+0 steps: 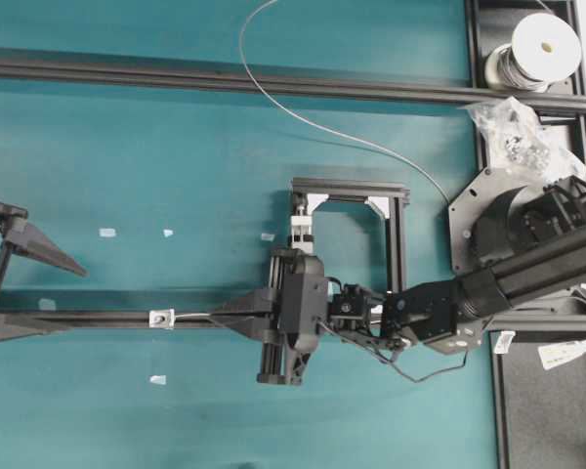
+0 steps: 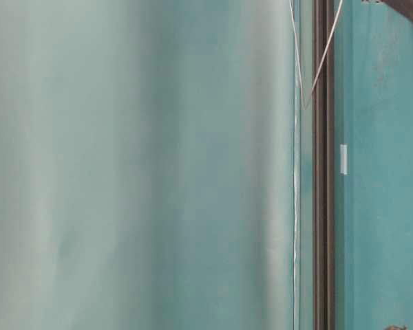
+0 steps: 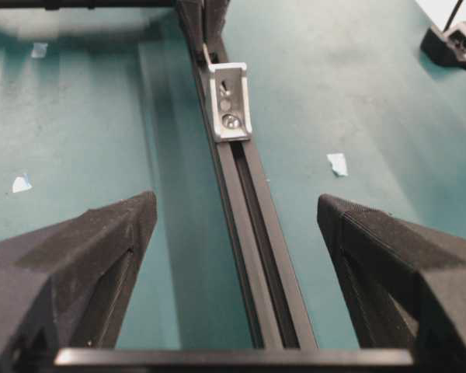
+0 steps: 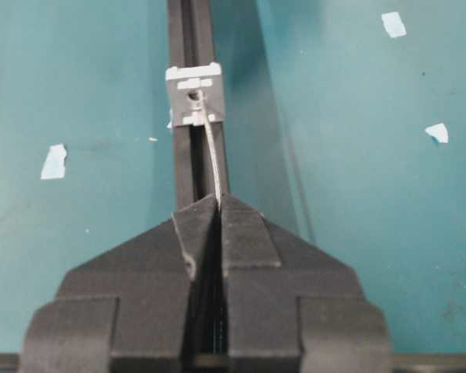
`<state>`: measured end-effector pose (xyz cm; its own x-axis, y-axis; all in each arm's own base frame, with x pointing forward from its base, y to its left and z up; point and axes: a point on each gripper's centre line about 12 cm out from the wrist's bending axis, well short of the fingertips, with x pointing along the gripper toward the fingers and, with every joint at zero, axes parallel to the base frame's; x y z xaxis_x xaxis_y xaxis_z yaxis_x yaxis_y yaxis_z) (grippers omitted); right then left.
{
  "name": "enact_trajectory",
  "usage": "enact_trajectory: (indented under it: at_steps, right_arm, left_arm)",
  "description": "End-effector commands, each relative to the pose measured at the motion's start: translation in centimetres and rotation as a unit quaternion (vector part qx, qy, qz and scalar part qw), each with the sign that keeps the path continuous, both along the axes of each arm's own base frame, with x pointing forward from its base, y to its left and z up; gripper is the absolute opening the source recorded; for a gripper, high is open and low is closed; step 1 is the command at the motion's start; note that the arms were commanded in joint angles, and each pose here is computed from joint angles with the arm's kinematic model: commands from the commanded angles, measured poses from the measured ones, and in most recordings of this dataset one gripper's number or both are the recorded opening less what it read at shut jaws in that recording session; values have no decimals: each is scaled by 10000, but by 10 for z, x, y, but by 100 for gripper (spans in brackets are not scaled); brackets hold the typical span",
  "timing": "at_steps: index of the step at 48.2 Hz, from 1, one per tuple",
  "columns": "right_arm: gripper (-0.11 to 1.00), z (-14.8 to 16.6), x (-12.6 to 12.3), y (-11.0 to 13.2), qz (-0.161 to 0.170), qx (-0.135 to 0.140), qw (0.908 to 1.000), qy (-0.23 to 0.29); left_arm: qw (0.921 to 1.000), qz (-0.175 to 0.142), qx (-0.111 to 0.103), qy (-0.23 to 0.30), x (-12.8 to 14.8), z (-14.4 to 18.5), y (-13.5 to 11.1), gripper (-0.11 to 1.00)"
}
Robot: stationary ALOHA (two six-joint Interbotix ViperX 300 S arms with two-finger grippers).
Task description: Insert the wire through the hole in the metal fitting.
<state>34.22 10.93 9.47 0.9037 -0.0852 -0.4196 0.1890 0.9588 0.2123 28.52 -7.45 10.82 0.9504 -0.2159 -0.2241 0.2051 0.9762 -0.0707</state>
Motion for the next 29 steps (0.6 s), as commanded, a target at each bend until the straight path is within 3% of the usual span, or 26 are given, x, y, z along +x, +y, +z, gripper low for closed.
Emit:
enact_trajectory:
  at_steps: [1, 17, 29]
  right_arm:
    - [-1, 8, 6, -1, -45, 62, 9999, -144]
    - [-1, 7, 13, -2, -92, 45, 9998, -163]
    - [-1, 10, 19, 1, 90, -32, 9996, -258]
  left_arm:
    - [10000, -2, -10, -61, 4, 5, -1, 80]
    - [10000, 30, -32, -24, 11, 6, -1, 80]
    - [9999, 50, -53, 91, 18, 6, -2, 80]
